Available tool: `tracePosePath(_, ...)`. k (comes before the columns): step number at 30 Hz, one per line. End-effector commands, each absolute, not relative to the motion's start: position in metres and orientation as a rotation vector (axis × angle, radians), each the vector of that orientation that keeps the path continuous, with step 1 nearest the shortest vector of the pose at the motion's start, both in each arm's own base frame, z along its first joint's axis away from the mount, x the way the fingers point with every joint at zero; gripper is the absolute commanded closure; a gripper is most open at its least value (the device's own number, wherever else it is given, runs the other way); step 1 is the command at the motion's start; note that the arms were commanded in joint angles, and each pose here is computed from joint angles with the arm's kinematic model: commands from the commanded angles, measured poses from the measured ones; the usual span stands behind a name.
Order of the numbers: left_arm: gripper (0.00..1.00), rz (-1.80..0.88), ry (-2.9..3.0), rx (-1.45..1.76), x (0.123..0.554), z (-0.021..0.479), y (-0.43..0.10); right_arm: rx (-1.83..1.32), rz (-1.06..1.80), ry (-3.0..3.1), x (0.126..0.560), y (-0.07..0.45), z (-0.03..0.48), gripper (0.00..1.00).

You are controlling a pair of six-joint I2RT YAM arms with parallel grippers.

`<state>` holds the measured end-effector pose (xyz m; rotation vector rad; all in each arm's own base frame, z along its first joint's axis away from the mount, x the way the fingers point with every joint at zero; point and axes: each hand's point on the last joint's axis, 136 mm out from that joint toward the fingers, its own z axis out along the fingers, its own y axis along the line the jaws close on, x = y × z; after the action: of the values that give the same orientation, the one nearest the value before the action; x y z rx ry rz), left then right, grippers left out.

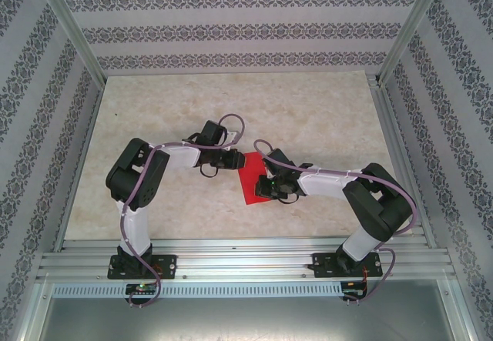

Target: Fold a paper plane with a square sheet of paper (fold left side to right side)

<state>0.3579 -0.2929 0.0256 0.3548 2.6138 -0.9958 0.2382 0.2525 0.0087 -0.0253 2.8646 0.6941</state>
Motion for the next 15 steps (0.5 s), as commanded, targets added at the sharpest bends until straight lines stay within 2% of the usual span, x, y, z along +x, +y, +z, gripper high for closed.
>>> tracePosePath(1,0.75,-0.836,2.64,0.374,0.367,0.003,-0.283,-0.022,0.419,3.029,0.207,0.214,-0.031,0.87)
tracePosePath(15,0.72,-0.713,2.619,0.249,0.407,0.011,-0.255,-0.026,0.424,3.033,0.205,0.214,-0.032,0.87)
